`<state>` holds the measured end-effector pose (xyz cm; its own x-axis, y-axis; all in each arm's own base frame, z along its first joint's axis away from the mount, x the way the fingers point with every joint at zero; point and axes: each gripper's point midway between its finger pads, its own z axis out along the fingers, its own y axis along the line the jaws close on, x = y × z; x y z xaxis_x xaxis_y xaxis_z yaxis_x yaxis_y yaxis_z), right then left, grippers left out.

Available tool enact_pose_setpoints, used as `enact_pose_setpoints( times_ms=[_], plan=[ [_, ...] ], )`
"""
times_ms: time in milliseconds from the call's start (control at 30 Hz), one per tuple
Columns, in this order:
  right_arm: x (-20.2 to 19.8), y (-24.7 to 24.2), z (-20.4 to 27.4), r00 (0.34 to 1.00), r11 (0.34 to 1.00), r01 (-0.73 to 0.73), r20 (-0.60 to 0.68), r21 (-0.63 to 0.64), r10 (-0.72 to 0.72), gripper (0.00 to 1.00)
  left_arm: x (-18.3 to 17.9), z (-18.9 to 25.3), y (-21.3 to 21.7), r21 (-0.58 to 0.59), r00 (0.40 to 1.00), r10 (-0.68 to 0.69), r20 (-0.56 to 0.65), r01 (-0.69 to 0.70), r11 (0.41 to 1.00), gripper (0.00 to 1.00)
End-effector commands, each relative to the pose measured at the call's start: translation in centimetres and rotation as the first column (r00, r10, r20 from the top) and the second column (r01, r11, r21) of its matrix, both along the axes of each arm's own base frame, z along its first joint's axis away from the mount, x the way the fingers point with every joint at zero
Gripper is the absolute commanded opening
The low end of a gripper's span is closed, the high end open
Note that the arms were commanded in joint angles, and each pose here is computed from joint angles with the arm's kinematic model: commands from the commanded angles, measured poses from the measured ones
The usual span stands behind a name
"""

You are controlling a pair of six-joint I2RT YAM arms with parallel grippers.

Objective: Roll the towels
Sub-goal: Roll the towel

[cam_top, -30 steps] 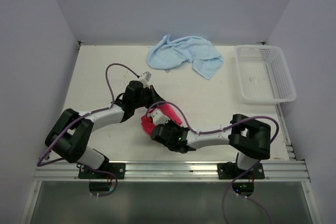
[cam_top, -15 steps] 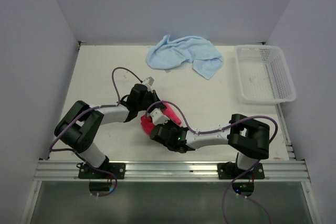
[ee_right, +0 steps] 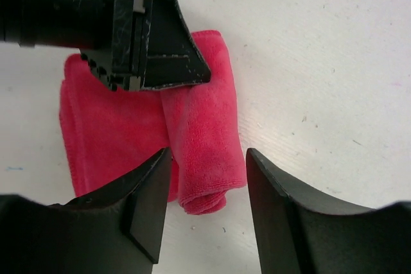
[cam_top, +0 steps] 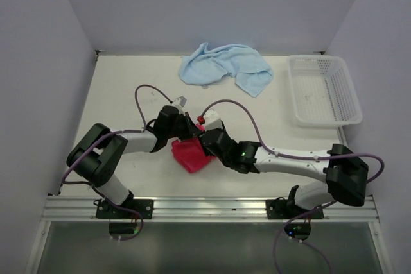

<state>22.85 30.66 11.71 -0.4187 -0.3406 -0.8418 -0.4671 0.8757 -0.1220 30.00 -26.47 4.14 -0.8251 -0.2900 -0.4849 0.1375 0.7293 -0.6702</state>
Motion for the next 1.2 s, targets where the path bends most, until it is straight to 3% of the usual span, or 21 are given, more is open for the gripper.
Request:
enact_pose_setpoints(
  times_ms=[0,100,233,400,833,933,1033,1167],
  plan=[
    [-0.2,-0.1,1.3,0.995,0.983,0.021,-0.098,0.18,-0.004,0.54,-1.9,-4.7,3.1,0.153,0.995,0.038,-0.087,-0.024,0.988,0.0],
    [1.1,-1.9,0.8,0.98,0.955,0.097,-0.192,0.281,-0.044,0.58,-2.0,-4.9,3.3,0.158,0.995,0.04,-0.091,-0.025,0.987,0.0],
    [1.1,-1.4,0.7,0.946,0.881,0.121,-0.321,0.458,0.037,0.65,-2.1,-5.1,3.6,0.165,0.995,0.044,-0.093,-0.028,0.986,0.0],
    [1.2,-0.9,-0.4,0.902,0.795,0.188,-0.423,0.576,0.093,0.69,-2.5,-5.3,3.9,0.174,0.994,0.049,-0.096,-0.031,0.984,0.0],
    [0.2,-0.3,-5.7,0.835,0.798,0.242,-0.537,0.552,0.119,0.7,-3.3,-5.5,4.4,0.17,0.993,0.053,-0.104,-0.035,0.985,0.0],
    [0.2,-0.1,-5.8,0.832,0.798,0.234,-0.539,0.555,0.131,0.61,-3.3,-5.3,4.4,0.168,0.993,0.055,-0.1,-0.038,0.985,0.0],
    [0.2,-0.2,-5.5,0.844,0.81,0.203,-0.517,0.55,0.14,0.44,-3.2,-4.9,4.4,0.164,0.994,0.057,-0.092,-0.042,0.986,0.0],
    [0.1,-0.5,-4.9,0.897,0.877,0.111,-0.426,0.468,0.114,0.31,-2.6,-3.1,4.3,0.141,0.996,0.063,-0.054,-0.055,0.988,0.0]
  ],
)
